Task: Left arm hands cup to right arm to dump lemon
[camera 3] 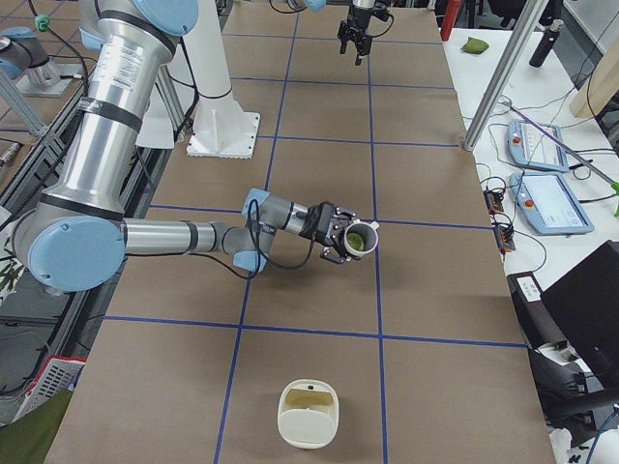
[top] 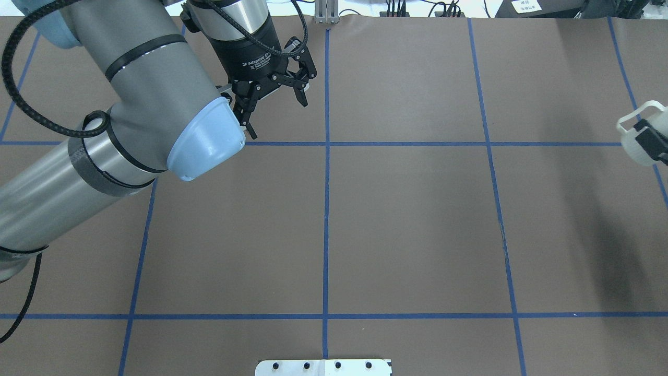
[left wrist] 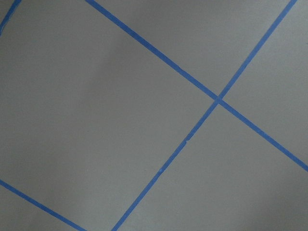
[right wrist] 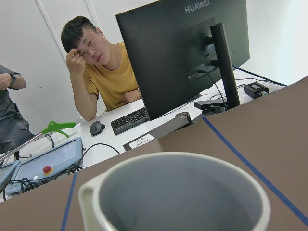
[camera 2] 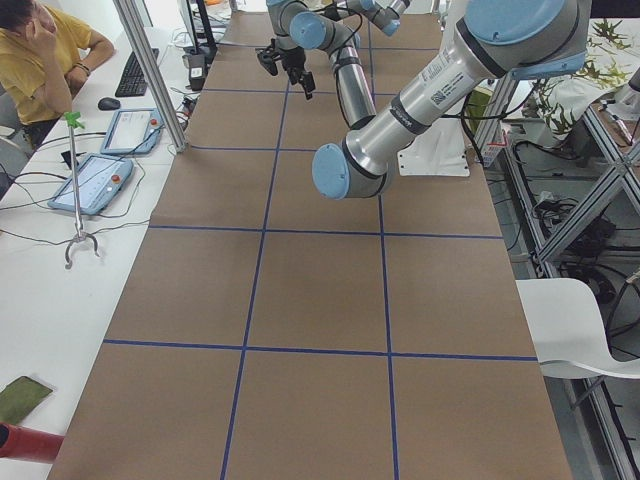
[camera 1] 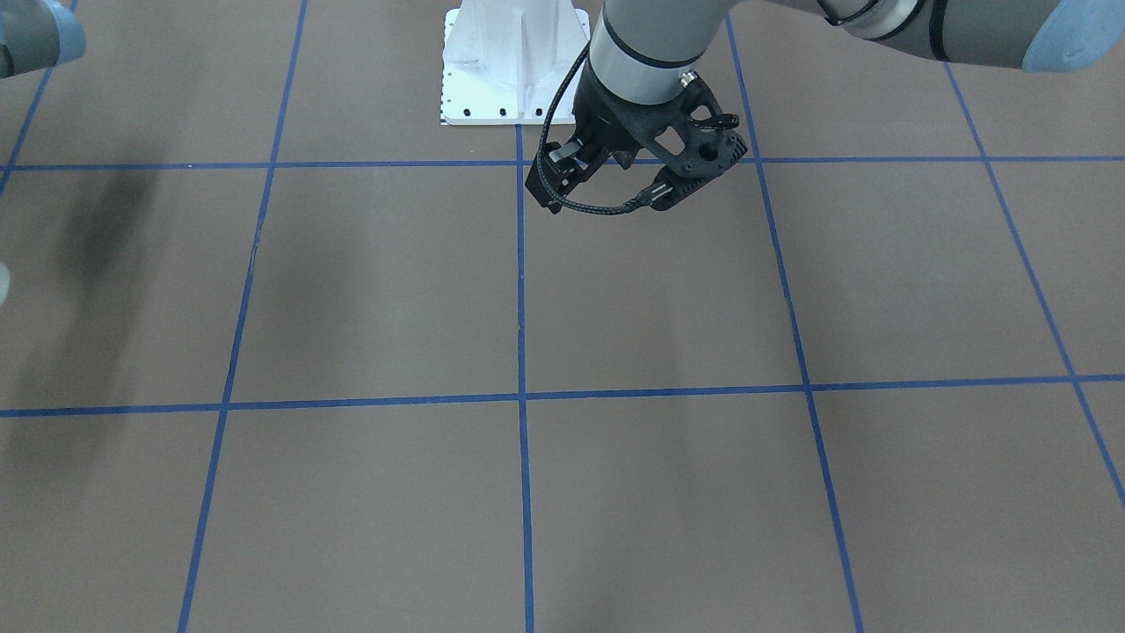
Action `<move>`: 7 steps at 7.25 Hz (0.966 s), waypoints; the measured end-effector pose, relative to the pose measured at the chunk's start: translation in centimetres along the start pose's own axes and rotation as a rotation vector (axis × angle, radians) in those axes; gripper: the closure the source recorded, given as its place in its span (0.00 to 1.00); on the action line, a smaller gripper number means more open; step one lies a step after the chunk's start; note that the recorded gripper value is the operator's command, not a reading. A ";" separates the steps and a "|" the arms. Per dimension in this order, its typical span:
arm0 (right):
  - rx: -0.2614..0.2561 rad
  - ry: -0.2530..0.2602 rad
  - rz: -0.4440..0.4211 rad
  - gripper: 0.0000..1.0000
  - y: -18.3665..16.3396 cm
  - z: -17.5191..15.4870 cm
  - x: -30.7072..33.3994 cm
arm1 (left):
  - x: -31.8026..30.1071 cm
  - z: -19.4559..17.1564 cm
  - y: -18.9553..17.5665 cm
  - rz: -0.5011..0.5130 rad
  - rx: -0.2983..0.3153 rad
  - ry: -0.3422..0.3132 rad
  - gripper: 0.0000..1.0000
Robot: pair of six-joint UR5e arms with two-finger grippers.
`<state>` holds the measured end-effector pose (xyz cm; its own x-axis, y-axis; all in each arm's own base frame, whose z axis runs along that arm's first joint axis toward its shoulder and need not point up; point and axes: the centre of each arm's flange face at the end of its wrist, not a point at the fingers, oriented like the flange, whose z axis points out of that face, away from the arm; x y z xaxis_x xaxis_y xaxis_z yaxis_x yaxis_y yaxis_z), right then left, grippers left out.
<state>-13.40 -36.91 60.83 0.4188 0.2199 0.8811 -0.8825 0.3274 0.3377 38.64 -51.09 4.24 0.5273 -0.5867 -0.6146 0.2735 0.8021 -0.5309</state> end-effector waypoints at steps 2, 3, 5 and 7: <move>-0.017 -0.012 0.084 1.00 -3.7 -0.4 9.3 | 0.1 0.6 0.5 0.004 0.010 -0.007 0.00; -0.037 -0.010 0.124 1.00 -5.8 -1.0 11.7 | 0.1 0.8 0.8 0.007 0.009 -0.009 0.00; -0.056 -0.005 0.186 1.00 -7.5 -2.9 14.8 | 0.2 1.1 1.3 -0.001 0.006 -0.011 0.00; -0.075 -0.002 0.345 1.00 -7.9 -4.8 18.1 | 0.2 1.1 1.3 -0.010 0.010 -0.011 0.00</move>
<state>2.20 -31.11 72.52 0.0979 0.3281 0.9396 -0.9537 0.3006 -0.0056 40.02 -50.00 4.05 0.5331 -0.5937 -0.6028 0.2872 0.7972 -0.5311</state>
